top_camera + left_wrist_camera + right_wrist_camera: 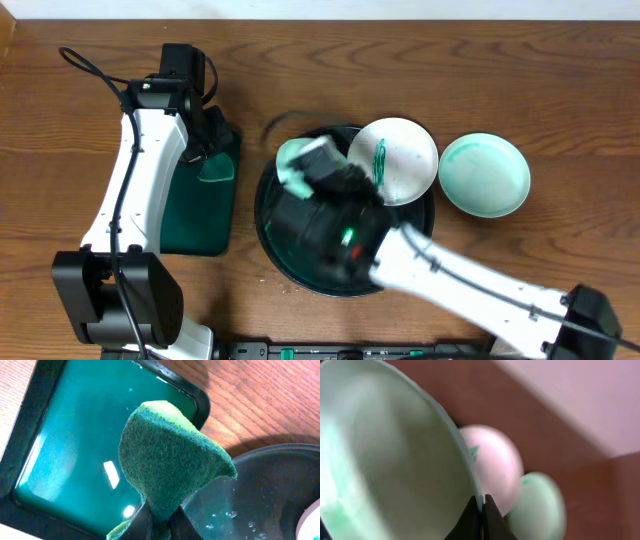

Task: Clean dirty plates on tray and stack at the side
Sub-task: 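Lift the scrubbed plate with the right gripper and carry it right, then set the plate onto the cleaned plate right of the tray, then drag the last plate to the tray center with the right gripper, then move the sponge from the basin onto the last plate with left gripper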

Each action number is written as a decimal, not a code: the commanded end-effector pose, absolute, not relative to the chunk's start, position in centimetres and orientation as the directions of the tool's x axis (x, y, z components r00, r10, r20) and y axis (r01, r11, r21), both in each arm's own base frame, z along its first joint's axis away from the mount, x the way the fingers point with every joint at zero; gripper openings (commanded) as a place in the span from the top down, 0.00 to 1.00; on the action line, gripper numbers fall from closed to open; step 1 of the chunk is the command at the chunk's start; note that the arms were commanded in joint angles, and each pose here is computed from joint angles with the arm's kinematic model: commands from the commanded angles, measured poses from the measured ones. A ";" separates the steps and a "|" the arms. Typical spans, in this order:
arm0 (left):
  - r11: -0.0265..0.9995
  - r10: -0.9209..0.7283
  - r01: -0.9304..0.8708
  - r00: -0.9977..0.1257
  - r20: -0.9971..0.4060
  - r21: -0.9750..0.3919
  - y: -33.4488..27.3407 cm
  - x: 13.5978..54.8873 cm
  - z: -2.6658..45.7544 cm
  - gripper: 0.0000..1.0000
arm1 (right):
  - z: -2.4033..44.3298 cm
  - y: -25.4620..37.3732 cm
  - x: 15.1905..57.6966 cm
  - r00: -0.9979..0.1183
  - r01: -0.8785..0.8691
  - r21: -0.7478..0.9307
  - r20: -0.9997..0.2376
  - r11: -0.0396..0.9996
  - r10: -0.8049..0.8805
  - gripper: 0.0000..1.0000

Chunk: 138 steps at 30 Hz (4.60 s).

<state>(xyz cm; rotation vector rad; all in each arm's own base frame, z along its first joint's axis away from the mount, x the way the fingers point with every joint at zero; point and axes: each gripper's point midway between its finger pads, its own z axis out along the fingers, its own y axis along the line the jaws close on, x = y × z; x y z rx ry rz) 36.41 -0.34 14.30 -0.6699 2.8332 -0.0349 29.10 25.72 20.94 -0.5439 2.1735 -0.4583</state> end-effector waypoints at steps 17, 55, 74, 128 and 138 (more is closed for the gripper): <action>0.882 -0.471 -0.461 -0.847 -0.248 -0.099 -0.2 36.9 15.6 0.93 | 21.4 3.0 37.4 -0.828 0.313 0.339 -0.360 0.887 0.430 0.99; 0.882 -0.471 -0.458 -0.838 -0.276 -0.114 -0.3 37.7 15.8 0.93 | 15.7 1.8 41.3 -0.898 0.032 0.234 -0.419 0.972 0.130 0.63; 0.880 -0.474 -0.461 -0.836 -0.277 -0.116 -0.3 37.8 15.7 0.93 | 4.2 9.6 40.1 -0.976 -0.215 0.269 -0.042 0.939 -0.212 0.93; 0.905 -0.426 -0.418 -0.883 -0.198 -0.084 -4.2 36.1 13.7 0.93 | 0.3 19.0 31.6 -0.989 -0.042 0.119 0.133 0.992 -0.058 0.82; 0.939 -0.344 -0.338 -0.926 -0.154 -0.067 -9.5 34.9 12.1 0.93 | -0.4 19.6 31.4 -0.989 -0.032 0.112 0.142 0.993 -0.047 0.99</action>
